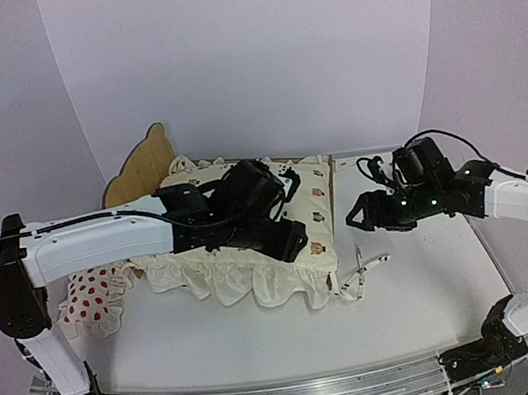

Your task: Set up the pet bed

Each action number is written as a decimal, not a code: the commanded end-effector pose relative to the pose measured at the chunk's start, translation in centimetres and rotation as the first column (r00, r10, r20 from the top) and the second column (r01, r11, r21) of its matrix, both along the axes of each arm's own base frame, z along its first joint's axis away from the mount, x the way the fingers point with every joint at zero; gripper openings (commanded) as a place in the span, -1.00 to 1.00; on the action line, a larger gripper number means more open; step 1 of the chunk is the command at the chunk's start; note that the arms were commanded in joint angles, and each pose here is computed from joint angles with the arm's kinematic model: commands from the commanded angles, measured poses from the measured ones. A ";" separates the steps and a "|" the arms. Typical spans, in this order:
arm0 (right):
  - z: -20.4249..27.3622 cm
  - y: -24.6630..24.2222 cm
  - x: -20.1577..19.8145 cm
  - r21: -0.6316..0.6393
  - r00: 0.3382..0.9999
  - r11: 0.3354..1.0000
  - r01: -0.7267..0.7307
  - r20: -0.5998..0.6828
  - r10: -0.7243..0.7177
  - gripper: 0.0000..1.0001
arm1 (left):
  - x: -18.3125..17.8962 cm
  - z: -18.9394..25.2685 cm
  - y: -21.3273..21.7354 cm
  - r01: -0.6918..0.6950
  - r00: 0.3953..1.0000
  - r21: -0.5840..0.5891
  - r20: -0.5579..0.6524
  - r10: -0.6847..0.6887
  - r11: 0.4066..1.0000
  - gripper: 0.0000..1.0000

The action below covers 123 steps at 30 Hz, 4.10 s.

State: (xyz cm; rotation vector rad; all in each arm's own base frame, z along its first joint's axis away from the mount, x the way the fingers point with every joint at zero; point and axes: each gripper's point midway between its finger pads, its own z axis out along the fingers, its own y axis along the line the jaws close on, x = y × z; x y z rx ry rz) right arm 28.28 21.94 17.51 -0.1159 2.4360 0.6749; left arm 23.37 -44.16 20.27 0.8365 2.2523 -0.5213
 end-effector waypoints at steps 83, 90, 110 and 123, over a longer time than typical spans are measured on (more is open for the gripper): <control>2.6 5.8 -3.9 0.114 0.923 0.916 -0.385 0.048 0.382 0.02 | 7.8 7.3 4.5 -0.284 0.905 0.158 0.369 0.211 0.946 -1.00; 4.5 8.6 -1.8 0.138 0.903 0.893 -0.429 0.080 0.422 -0.11 | 7.8 9.9 6.3 -0.303 0.885 0.108 0.400 0.238 0.947 -1.00; 3.9 13.6 -0.3 0.083 0.852 0.849 -0.522 0.097 0.514 -0.33 | 7.3 11.9 8.7 -0.327 0.866 0.077 0.423 0.266 0.942 -1.00; 7.9 16.5 -1.9 0.190 0.779 0.756 -0.626 0.152 0.608 -0.23 | 5.7 17.4 12.4 -0.343 0.833 -0.026 0.453 0.317 0.939 -0.99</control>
